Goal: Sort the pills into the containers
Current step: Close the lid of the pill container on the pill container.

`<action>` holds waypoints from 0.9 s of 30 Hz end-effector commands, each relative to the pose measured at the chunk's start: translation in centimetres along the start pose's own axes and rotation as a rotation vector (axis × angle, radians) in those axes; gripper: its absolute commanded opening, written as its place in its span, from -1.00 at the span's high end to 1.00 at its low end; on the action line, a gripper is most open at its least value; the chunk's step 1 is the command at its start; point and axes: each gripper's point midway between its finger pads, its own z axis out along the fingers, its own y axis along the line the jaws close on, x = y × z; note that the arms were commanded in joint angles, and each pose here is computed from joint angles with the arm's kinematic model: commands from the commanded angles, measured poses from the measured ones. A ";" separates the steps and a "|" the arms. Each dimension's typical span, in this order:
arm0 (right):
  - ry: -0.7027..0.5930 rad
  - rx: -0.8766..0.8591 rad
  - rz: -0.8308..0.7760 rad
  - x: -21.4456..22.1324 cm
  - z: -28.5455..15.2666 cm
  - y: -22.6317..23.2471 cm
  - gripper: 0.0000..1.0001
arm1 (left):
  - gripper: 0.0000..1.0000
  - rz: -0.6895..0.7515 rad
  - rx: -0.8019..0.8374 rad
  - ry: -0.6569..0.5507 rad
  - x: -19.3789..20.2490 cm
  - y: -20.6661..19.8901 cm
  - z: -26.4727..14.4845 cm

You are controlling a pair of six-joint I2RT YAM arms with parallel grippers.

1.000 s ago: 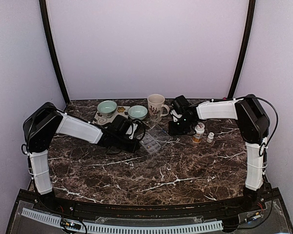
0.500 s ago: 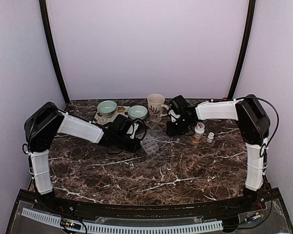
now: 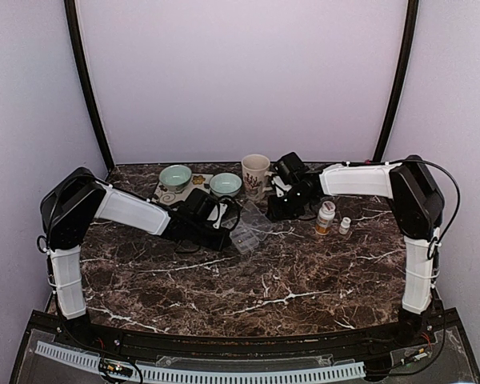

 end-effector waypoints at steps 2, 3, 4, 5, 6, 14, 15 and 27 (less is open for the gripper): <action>-0.067 -0.083 -0.018 -1.9 -2.1 3.3 0.31 | 1.00 -0.010 0.014 -0.005 -0.7 -0.3 -0.2; -0.066 -0.087 -0.022 -1.8 -2.1 3.5 0.32 | 1.00 -0.009 0.014 -0.004 -0.7 -0.3 -0.2; -0.065 -0.091 -0.026 -1.8 -2.1 3.8 0.32 | 1.00 -0.009 0.014 -0.005 -0.8 -0.3 -0.2; -0.067 -0.096 -0.029 -1.9 -2.2 4.0 0.32 | 1.00 -0.009 0.014 -0.005 -0.8 -0.3 -0.2; -0.066 -0.101 -0.034 -1.8 -2.2 4.4 0.33 | 1.00 -0.010 0.014 -0.004 -0.8 -0.3 -0.2; -0.056 -0.134 -0.063 -1.3 -2.0 6.7 0.33 | 1.00 -0.013 0.016 -0.005 -0.8 -0.3 -0.4; -0.053 -0.135 -0.067 -1.2 -1.9 7.0 0.33 | 1.00 -0.013 0.016 -0.005 -0.8 -0.3 -0.4; -0.019 -0.164 -0.095 0.1 -0.7 9.3 0.33 | 1.00 -0.028 0.017 -0.013 -0.5 -0.3 -1.0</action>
